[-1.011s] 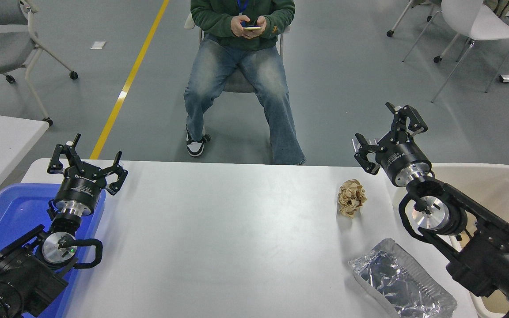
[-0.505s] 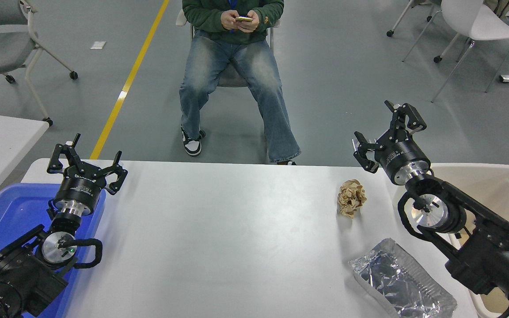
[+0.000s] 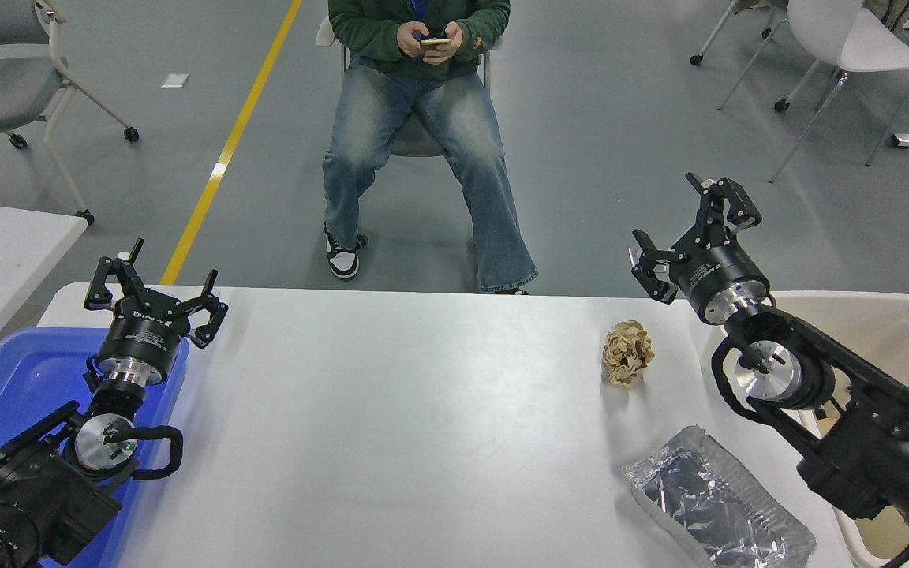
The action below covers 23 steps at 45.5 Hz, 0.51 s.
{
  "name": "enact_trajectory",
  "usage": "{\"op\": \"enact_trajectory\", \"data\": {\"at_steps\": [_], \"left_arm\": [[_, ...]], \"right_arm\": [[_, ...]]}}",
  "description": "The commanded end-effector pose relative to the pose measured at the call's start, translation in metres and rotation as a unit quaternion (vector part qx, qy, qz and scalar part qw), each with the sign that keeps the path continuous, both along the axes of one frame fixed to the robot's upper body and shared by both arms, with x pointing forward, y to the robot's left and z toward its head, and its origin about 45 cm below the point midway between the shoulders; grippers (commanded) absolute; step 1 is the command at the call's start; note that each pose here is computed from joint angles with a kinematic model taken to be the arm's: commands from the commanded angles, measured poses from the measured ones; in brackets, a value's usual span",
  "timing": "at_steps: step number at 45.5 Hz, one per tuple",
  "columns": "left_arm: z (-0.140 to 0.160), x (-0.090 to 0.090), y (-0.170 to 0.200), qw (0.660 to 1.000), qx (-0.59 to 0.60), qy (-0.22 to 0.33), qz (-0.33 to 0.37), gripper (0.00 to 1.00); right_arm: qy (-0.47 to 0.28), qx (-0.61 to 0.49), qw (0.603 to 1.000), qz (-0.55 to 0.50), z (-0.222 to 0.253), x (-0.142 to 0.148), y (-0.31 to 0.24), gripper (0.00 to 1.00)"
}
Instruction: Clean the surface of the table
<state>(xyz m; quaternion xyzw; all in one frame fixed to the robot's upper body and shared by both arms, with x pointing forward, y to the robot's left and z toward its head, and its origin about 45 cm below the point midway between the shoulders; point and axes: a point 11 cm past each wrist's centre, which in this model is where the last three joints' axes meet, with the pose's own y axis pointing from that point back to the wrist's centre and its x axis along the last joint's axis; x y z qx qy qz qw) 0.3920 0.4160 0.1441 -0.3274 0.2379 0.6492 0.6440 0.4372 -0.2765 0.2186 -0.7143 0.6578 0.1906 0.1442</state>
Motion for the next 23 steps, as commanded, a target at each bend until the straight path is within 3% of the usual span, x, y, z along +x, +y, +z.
{"op": "enact_trajectory", "data": {"at_steps": [1, 11, 23], "left_arm": [[0.000, 0.000, 0.000, 1.000, 0.000, 0.000, 0.000, 1.00], [0.000, 0.000, 0.000, 1.000, 0.000, 0.001, 0.000, 1.00], [0.000, 0.000, 0.000, 1.000, 0.000, 0.000, -0.001, 1.00]], "right_arm": [[0.001, -0.006, 1.000, -0.004, 0.000, 0.001, -0.004, 0.99], [-0.007, -0.018, 1.000, 0.012, 0.011, 0.008, 0.006, 0.99], [0.010, -0.184, 0.980, 0.075, 0.007, 0.008, 0.014, 0.99]]}}
